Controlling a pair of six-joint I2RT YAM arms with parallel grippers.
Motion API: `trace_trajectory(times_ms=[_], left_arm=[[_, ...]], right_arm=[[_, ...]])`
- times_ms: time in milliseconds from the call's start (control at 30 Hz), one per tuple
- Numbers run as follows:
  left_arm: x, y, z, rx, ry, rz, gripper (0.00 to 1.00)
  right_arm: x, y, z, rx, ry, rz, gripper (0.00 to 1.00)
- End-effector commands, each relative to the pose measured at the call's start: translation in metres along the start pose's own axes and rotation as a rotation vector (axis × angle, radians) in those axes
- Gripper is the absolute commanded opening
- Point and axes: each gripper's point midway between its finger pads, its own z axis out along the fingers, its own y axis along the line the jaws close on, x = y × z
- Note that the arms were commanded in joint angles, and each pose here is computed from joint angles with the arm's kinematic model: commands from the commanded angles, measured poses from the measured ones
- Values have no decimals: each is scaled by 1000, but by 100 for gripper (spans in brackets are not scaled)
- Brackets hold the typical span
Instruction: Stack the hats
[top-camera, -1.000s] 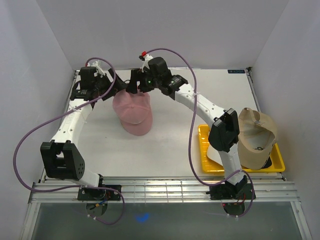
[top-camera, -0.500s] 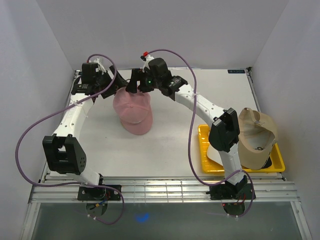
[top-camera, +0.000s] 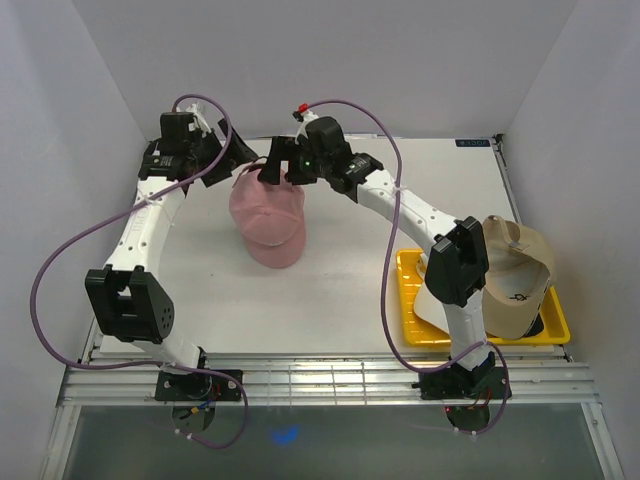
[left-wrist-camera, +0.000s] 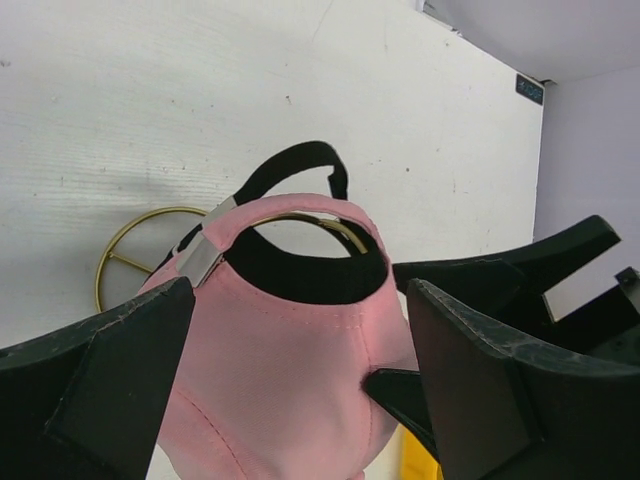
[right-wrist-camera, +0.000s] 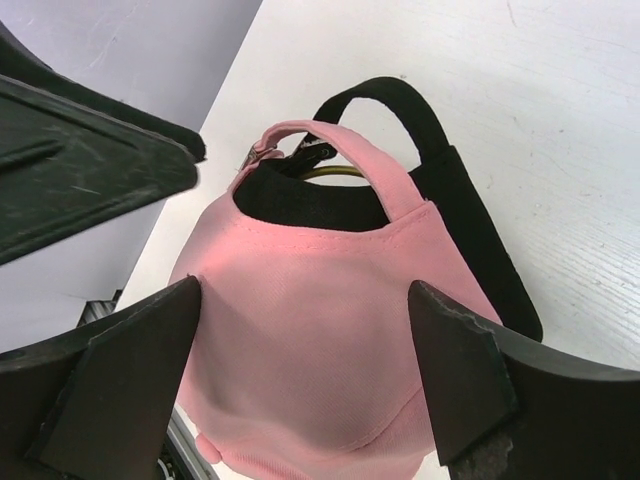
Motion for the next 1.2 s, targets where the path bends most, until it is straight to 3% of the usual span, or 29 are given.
trace_trajectory(times_ms=[0,400,667,800,967,1000,1167], left_arm=[[-21,-23,-22,56,-50,29,98],[-36,-40,-48,107,-91,34,98],[-44,-59,-71,169,-125,47,98],[-42,-73,-90,226,-137,57,98],[-25,-90,-105,334,-109,45,98],[-20,-101,-111,368,-105,57,98],[12,-142,-113,429,-61,114,98]], right_arm=[[-27,5,-18,2,-51,-34,89],[-75,28,-52,-62,-162,-41,97],[-86,11,-97,52,-194,-19,97],[-90,5,-167,172,-252,-37,97],[-46,-46,-245,428,-277,7,96],[-44,-48,-279,450,-324,22,97],[-8,-75,-343,557,-357,80,98]])
